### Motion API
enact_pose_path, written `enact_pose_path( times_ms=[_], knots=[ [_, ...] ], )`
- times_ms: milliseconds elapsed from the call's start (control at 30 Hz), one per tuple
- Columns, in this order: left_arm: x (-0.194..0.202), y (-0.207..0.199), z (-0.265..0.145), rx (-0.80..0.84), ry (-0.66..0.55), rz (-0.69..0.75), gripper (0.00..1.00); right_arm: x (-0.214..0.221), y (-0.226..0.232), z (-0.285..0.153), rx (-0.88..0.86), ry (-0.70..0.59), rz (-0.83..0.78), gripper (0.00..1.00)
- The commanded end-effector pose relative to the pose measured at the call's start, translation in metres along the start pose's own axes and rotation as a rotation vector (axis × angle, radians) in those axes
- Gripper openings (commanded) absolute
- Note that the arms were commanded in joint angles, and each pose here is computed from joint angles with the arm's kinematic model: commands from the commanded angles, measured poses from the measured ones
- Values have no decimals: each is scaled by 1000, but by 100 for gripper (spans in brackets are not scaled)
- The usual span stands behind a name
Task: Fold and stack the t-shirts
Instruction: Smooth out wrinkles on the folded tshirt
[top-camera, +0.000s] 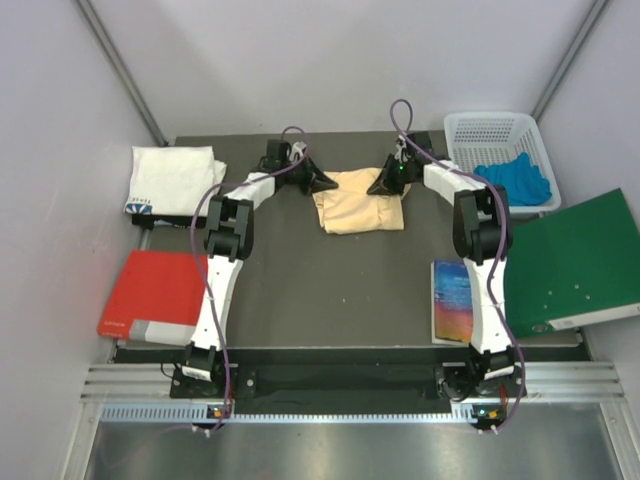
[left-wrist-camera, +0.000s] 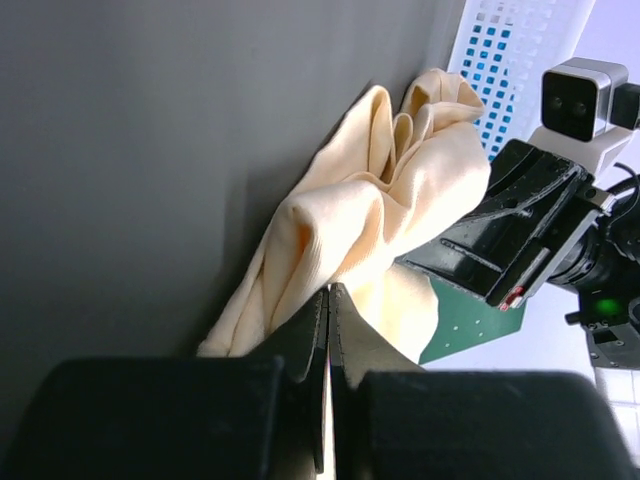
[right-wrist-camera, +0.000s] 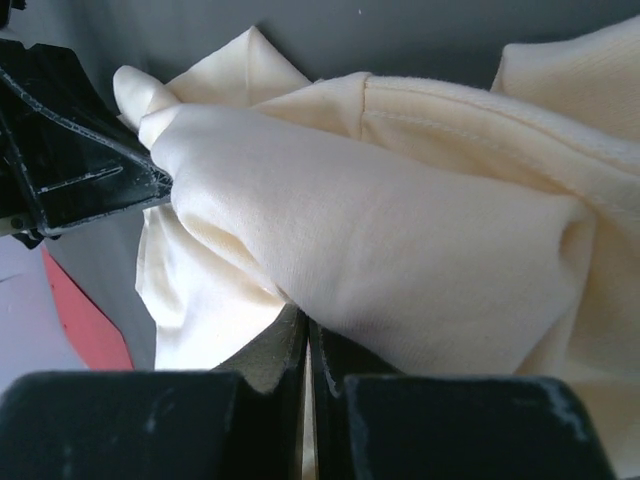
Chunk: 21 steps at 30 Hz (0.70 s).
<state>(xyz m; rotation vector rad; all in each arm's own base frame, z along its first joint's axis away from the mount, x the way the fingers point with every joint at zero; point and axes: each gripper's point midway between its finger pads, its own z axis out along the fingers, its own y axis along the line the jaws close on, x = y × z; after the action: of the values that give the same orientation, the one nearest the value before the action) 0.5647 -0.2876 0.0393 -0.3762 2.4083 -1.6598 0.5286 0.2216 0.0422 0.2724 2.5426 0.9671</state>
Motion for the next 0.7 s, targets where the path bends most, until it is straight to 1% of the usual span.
enact_pose_path(
  times_ms=[0, 67, 100, 133, 200, 233, 267, 300, 333, 367, 400, 433, 467, 500, 533, 567, 633, 667],
  knots=[
    [-26, 17, -27, -105, -87, 28, 0, -31, -70, -21, 247, -128, -33, 0],
    [-27, -4, -31, -52, -80, 63, 0, -34, -62, -25, 222, -142, -54, 0],
    [-28, -17, -32, -21, -84, 94, 0, -37, -50, -31, 187, -153, -68, 0],
    [-28, -41, -38, 12, -89, 119, 0, -39, -46, -35, 181, -160, -77, 0],
    [-20, -61, -43, 51, -74, 152, 0, -45, -25, -48, 130, -184, -100, 0],
    [-15, -86, -52, 80, -77, 183, 0, -48, -19, -54, 118, -195, -108, 0],
    [-10, -95, -57, 89, -73, 194, 0, -49, -13, -59, 111, -202, -114, 0],
    [0, -89, -57, 76, -57, 174, 0, -53, -1, -72, 95, -221, -129, 0],
    [6, -109, -67, 89, -66, 214, 0, -54, 4, -79, 92, -228, -138, 1],
    [11, -110, -71, 79, -64, 221, 0, -54, 7, -86, 95, -236, -142, 5],
    [19, -99, -71, 44, -61, 205, 0, -54, 13, -100, 105, -245, -153, 9],
    [28, -105, -80, 26, -58, 230, 0, -52, 14, -106, 118, -244, -157, 14],
    [35, -102, -82, 7, -48, 228, 0, -48, 12, -111, 132, -238, -155, 24],
    [44, -89, -82, -35, -36, 204, 0, -44, 16, -120, 134, -235, -173, 28],
    [50, -88, -86, -57, -30, 246, 2, -34, 11, -124, 158, -205, -168, 32],
    [64, -75, -87, -119, 4, 204, 6, -22, 7, -130, 176, -184, -165, 43],
    [76, -60, -92, -195, 17, 236, 16, -3, -4, -136, 212, -140, -166, 50],
    [88, -54, -92, -229, 42, 223, 33, 10, -11, -141, 229, -120, -163, 57]
  ],
)
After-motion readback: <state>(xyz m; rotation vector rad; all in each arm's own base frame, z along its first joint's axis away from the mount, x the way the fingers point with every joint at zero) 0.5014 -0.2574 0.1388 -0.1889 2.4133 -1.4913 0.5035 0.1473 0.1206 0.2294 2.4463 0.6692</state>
